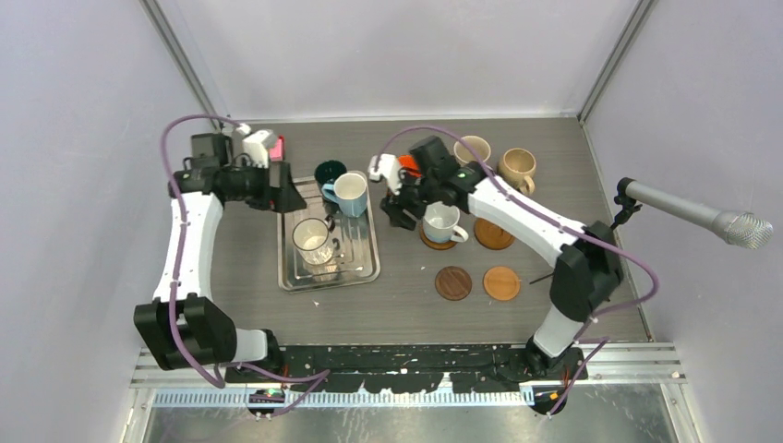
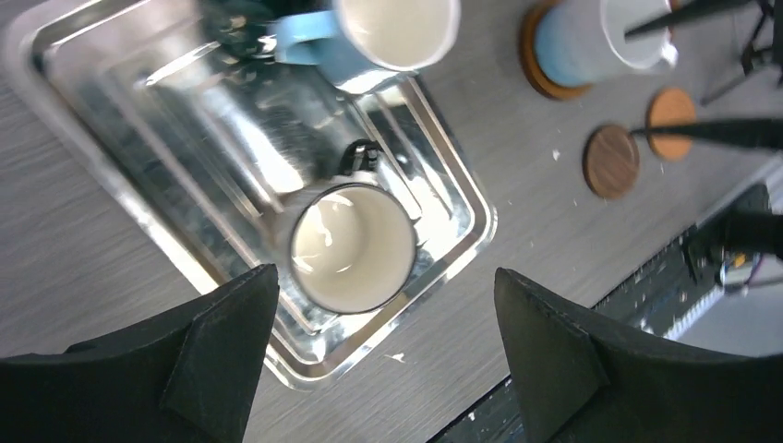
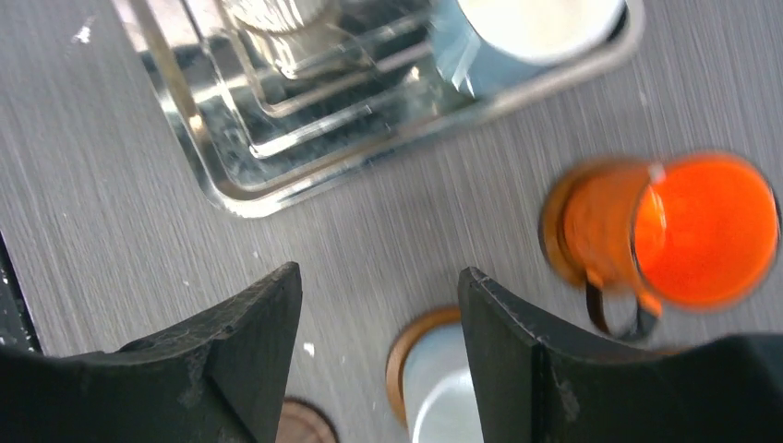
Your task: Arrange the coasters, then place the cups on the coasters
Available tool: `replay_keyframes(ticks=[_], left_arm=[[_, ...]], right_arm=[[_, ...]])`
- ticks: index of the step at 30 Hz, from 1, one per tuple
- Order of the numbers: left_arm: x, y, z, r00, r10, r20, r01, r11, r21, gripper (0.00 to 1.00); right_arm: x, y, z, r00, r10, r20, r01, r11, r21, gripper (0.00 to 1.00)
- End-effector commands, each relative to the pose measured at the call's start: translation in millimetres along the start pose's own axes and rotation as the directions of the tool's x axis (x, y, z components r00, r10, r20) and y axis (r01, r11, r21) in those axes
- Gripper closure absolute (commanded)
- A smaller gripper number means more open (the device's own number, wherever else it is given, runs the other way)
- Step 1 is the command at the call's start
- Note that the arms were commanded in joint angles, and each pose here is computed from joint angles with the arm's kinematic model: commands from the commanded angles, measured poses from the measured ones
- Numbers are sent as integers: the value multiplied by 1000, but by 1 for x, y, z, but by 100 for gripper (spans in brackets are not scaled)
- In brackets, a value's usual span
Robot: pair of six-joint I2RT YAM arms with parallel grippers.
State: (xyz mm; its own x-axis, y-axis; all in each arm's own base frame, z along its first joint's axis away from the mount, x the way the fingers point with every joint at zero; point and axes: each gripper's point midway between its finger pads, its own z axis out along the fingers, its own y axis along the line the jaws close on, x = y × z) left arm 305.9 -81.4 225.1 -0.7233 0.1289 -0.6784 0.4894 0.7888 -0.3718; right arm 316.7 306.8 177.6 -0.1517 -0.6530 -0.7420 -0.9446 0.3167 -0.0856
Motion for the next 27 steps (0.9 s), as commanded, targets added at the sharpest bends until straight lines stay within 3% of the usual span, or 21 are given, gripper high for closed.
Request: replay_keyframes(ticks=[1,5,9,20,27], left_arm=[[-16,13,-30,990,-93,110,100,993,-63,11],[-9,36,-46,966,-197,165,219,968,-126,10],[-7,44,-58,940,-268,209,296,948,-116,10],[2,44,-71,943,-254,214,289,946,-149,10],[5,46,-74,946,-248,208,284,944,-170,10]], right_arm=[[-39,26,26,967,-243,73,252,957,-145,32],[-55,39,57,915,-385,123,403,890,-213,31],[-72,40,84,886,-438,154,463,858,-222,31],[-69,37,139,803,-579,143,596,773,-216,31],[-82,28,161,800,-580,153,599,778,-187,31]])
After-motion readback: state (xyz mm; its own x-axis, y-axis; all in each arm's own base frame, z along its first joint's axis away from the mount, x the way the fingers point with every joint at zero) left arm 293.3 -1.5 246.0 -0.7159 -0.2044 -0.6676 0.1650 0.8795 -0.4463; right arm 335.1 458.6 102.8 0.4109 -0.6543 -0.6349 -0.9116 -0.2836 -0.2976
